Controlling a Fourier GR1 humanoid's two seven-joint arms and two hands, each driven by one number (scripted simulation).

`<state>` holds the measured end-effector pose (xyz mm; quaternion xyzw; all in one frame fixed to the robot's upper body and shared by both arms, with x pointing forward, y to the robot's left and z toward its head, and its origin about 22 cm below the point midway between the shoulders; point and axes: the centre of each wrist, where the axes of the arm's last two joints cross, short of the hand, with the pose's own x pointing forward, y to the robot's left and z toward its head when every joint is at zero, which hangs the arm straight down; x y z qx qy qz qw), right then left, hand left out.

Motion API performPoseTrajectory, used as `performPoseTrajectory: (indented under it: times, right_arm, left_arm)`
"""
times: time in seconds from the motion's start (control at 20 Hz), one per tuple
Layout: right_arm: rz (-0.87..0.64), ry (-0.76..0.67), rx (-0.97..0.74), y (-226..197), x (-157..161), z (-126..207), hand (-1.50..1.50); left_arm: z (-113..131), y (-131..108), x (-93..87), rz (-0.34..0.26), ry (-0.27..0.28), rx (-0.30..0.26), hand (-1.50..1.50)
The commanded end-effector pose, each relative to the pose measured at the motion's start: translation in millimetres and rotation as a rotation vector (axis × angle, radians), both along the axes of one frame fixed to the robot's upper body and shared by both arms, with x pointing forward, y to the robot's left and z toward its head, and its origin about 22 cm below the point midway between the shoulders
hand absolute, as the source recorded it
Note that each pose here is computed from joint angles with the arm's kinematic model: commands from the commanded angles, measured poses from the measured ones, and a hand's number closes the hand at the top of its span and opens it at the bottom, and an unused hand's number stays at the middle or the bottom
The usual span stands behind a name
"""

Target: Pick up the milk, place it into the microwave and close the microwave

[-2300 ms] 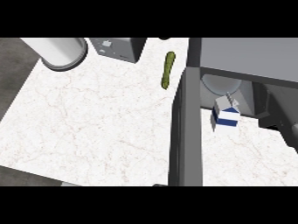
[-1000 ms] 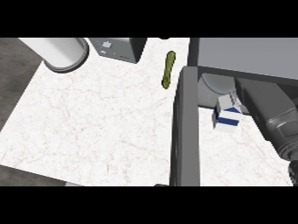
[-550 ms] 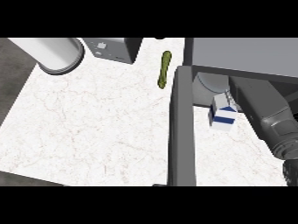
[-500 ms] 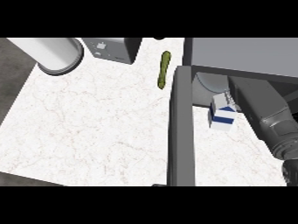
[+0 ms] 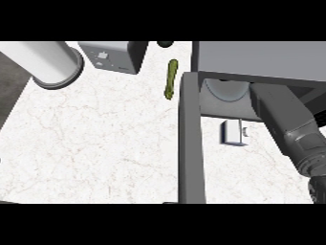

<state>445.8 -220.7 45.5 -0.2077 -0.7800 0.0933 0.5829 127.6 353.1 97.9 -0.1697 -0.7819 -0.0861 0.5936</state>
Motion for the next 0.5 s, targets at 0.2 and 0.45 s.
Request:
performPoseTrajectory:
  times: [0.2, 0.45]
  right_arm:
    - [0.221, 0.023, 0.225, -10.8, -11.6, -22.2, -1.50]
    - [0.341, 0.055, 0.387, 14.9, -20.5, -42.0, -1.50]
  left_arm:
    - [-21.0, -32.1, 10.3, -0.170, 0.032, 0.009, -1.50]
    - [-41.6, -42.5, 24.4, -0.259, 0.085, 0.046, -1.50]
